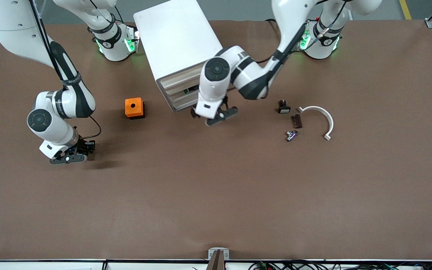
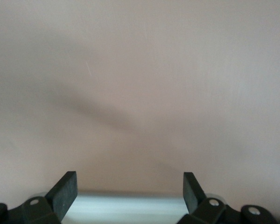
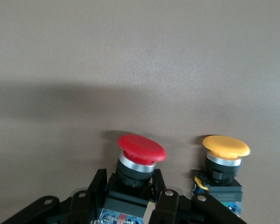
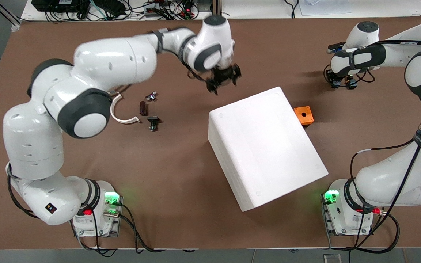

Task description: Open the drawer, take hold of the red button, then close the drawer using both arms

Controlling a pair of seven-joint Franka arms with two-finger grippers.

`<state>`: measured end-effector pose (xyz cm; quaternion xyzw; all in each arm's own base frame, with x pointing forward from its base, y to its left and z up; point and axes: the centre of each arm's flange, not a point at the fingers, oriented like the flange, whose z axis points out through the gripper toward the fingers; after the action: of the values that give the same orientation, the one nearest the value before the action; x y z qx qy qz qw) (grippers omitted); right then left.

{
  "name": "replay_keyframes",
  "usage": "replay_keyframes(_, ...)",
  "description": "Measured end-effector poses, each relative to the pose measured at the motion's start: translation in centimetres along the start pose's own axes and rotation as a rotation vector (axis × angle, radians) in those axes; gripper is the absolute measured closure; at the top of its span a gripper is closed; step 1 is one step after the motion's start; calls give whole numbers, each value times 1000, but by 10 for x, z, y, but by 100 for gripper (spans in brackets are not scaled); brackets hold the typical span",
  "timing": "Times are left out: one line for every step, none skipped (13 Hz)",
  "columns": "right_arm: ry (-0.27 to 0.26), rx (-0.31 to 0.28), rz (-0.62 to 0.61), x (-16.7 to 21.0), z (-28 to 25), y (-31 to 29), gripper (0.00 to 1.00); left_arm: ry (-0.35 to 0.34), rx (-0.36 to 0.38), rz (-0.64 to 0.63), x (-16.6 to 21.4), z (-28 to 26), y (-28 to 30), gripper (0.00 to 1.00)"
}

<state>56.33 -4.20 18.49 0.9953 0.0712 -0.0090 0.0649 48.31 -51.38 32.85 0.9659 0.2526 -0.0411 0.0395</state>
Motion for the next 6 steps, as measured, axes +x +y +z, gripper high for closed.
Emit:
replay_keyframes(-5, 2, -3, 0, 5, -2, 56, 38, 2, -23, 35, -27, -7, 0)
replay_keyframes(-6, 3, -5, 1, 6, -3, 56, 63, -4, -48, 65, -56, -18, 0)
replay_keyframes(-4, 3, -6, 1, 5, -3, 56, 78, -10, -59, 92, -82, -32, 0)
replay_keyframes(-2, 3, -6, 2, 5, -3, 56, 92, -24, -58, 116, -108, -47, 0)
replay_keyframes(-1, 3, -7, 2, 4, -4, 56, 108, -41, -53, 138, -133, -63, 0)
replay_keyframes(-1, 3, -8, 3, 4, -4, 56, 121, -46, -45, 160, -156, -81, 0)
